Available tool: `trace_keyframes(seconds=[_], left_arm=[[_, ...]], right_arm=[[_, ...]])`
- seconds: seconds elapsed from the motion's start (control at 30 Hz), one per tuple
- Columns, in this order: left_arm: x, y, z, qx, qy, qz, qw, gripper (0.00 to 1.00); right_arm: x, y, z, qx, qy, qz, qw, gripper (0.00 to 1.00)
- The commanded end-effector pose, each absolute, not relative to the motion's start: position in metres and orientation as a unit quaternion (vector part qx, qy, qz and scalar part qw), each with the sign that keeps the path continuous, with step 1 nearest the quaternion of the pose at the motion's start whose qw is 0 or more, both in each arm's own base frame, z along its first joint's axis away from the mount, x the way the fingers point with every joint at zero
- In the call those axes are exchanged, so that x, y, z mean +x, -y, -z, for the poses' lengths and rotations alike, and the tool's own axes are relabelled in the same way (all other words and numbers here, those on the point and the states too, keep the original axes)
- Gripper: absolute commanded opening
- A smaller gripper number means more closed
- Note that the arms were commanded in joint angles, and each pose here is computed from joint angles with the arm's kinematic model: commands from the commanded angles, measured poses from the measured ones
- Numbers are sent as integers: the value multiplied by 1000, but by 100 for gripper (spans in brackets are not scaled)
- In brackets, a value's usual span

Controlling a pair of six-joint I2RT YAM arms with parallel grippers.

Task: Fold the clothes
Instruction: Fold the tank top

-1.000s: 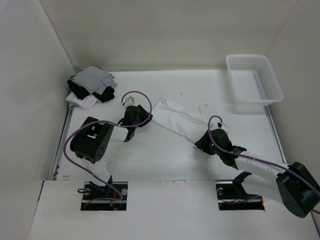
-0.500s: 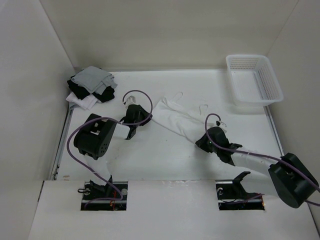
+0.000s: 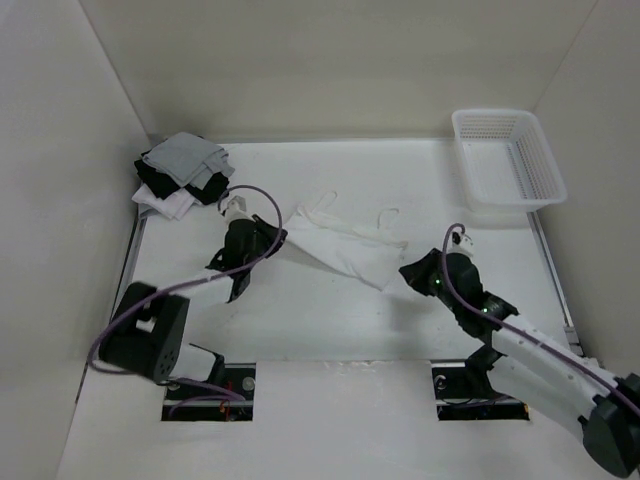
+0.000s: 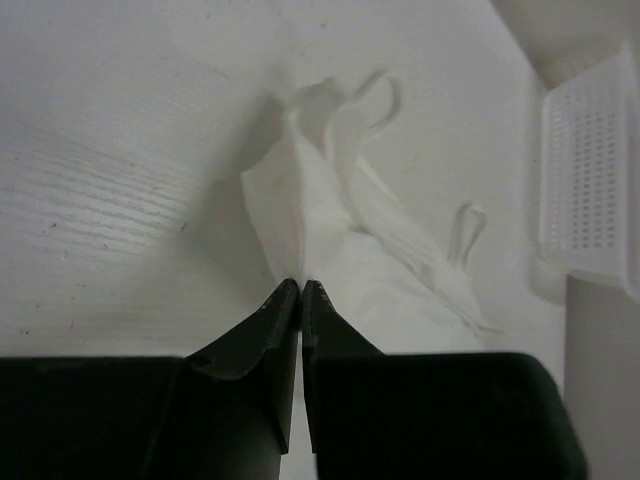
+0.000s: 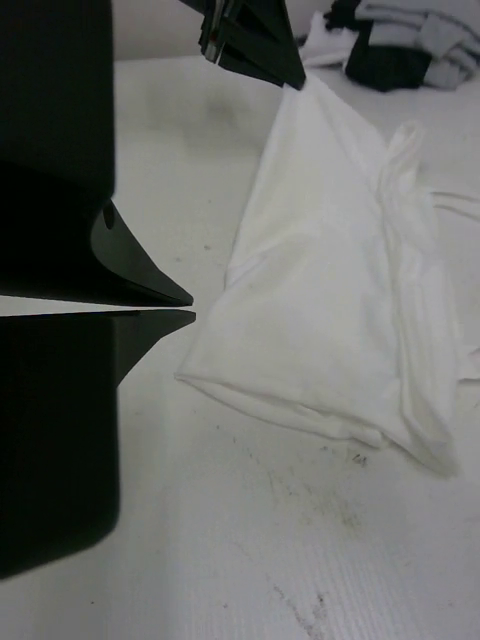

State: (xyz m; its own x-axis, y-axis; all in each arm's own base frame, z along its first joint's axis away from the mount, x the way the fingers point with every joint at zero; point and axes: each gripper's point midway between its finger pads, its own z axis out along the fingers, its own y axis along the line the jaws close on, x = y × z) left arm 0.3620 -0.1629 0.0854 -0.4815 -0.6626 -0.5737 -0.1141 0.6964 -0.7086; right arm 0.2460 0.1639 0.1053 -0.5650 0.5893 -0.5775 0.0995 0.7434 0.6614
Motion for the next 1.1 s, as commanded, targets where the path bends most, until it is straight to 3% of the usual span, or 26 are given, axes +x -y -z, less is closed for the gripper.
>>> trace_keyframes(seconds=[0.0,0.2,0.27,0.4,0.53,0.77,1.07], left_arm=[[344,148,-131,-234,-778,320,488,2],[295,122,-204,-204,-753,306,546,2],[286,111,-204,-207,-756,289,549,3],[274,99,-172,-232,-765,277,533,3],[266,91,-148,-253,-768,273,521,3],[260,92,-142,-254,-767,283,516,3],[255,90,-146,-249,-764,285,523,4]], right_arm=[[239,-155,-146,185,-825,-293,446,7],[209,-163,-182,145,-822,-325,446,10],[204,-176,-162,138,-838,-325,415,18],[199,-234,-128,102,-847,-361,377,43],[216,-281,-117,75,-848,-371,370,50],[244,-349,-74,36,-870,-364,330,50],[244,-372,-32,41,-887,-359,288,44]])
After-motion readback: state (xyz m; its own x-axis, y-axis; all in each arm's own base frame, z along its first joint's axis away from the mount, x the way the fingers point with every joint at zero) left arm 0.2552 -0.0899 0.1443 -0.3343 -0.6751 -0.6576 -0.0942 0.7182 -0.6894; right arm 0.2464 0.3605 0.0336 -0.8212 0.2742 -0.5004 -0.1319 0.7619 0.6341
